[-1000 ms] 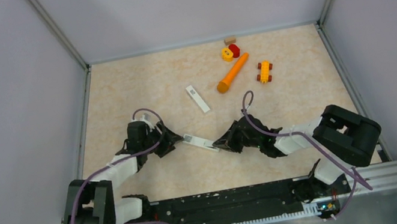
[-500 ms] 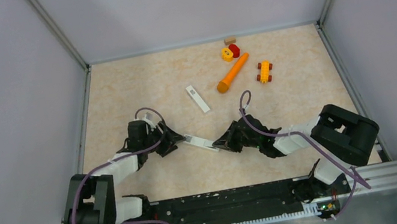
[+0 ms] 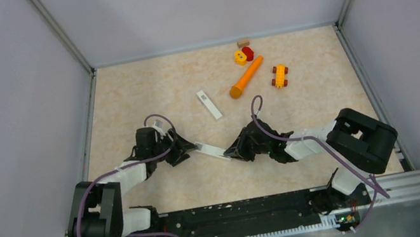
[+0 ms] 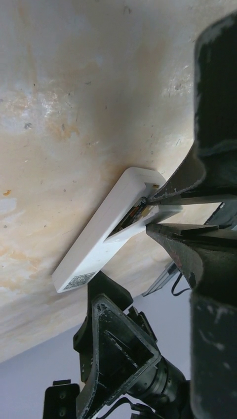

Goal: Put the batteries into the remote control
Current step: Load the battery cover into the remote control.

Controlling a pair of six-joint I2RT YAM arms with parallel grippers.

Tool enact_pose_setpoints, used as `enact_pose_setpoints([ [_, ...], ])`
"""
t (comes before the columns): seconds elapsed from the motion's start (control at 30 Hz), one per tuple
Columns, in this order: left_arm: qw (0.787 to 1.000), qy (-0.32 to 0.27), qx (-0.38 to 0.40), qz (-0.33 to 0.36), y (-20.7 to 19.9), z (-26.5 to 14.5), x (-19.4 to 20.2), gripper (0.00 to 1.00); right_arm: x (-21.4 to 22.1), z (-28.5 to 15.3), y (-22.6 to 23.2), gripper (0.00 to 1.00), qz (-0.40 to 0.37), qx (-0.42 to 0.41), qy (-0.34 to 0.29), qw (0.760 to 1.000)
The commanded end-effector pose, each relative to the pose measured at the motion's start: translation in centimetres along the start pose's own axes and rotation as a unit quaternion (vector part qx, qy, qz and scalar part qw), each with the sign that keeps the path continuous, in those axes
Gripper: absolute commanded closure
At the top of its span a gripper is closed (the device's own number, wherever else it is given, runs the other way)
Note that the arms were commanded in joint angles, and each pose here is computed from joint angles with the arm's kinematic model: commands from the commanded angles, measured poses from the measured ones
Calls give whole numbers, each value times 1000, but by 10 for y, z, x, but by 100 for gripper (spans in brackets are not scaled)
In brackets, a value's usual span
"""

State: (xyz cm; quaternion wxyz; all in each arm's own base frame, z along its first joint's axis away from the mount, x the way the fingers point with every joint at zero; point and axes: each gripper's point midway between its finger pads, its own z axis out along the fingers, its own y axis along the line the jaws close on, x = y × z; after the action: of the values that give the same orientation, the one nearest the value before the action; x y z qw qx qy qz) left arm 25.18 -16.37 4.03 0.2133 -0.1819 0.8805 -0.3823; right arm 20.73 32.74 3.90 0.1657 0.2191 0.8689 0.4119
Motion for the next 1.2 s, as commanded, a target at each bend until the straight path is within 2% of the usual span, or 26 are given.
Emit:
enact_pose_setpoints([
  [0.0, 1000, -3, -9, -2, 6, 0, 0, 39, 4, -1, -6, 77, -7, 41, 3, 999],
  [0.3, 1000, -6, -15, 1, 7, -1, -3, 39, 2, -8, 3, 64, -15, 49, 3, 999],
  [0.63, 1000, -14, -23, 3, 10, -2, -8, 38, -4, -20, 16, 61, -17, 36, -4, 999],
  [0.8, 999, -24, -37, 12, 13, -4, -14, 38, -5, -20, 6, 61, -20, 52, -8, 998],
  [0.9, 998, -34, -42, 17, 11, -6, -20, 38, -7, -20, 1, 63, -24, 61, -15, 998],
  [1.17, 996, -63, -51, 33, 4, -11, -38, 38, -14, -15, 2, 80, -41, 65, -27, 997],
])
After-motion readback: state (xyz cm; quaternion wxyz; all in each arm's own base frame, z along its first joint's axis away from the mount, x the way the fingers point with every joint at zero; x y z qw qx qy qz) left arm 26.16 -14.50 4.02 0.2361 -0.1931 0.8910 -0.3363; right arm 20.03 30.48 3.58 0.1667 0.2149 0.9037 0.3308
